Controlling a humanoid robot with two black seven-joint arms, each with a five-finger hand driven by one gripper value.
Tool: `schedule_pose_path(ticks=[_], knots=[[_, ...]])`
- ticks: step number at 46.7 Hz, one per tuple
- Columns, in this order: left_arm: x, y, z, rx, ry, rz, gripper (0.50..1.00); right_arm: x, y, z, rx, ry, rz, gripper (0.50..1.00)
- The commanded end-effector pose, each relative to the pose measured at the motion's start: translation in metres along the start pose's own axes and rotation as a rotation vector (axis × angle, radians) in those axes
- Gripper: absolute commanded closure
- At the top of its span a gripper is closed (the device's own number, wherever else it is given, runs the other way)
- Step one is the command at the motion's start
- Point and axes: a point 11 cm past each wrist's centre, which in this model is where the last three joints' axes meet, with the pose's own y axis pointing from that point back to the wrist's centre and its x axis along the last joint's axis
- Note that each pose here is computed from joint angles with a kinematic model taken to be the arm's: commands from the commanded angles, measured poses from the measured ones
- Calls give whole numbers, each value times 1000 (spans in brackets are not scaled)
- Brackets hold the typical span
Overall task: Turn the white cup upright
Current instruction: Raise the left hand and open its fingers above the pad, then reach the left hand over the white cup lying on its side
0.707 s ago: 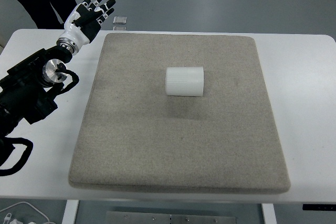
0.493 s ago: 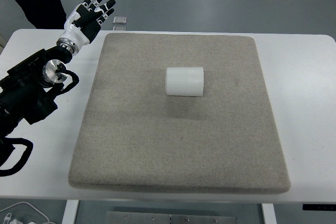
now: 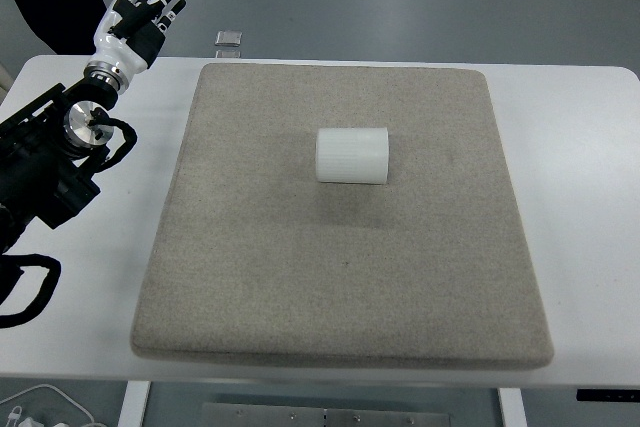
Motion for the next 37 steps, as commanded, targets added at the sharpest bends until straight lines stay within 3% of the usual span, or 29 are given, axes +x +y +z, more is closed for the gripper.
schedule_pose_path(ticks=[1, 13, 19, 26, 37], knots=[[-4, -2, 2, 2, -6, -12, 504, 0, 0, 1, -1, -1, 0, 570], [-24, -11, 7, 34, -118, -74, 504, 0, 0, 1, -1, -1, 0, 570], [-38, -17, 25, 33, -205, -125, 504, 0, 0, 0, 1, -1, 0, 570], [-55, -15, 7, 119, -385, -221, 504, 0, 0, 0, 1, -1, 0, 570], [-87, -10, -4, 173, -584, -382, 504, 0, 0, 0, 1, -1, 0, 570]])
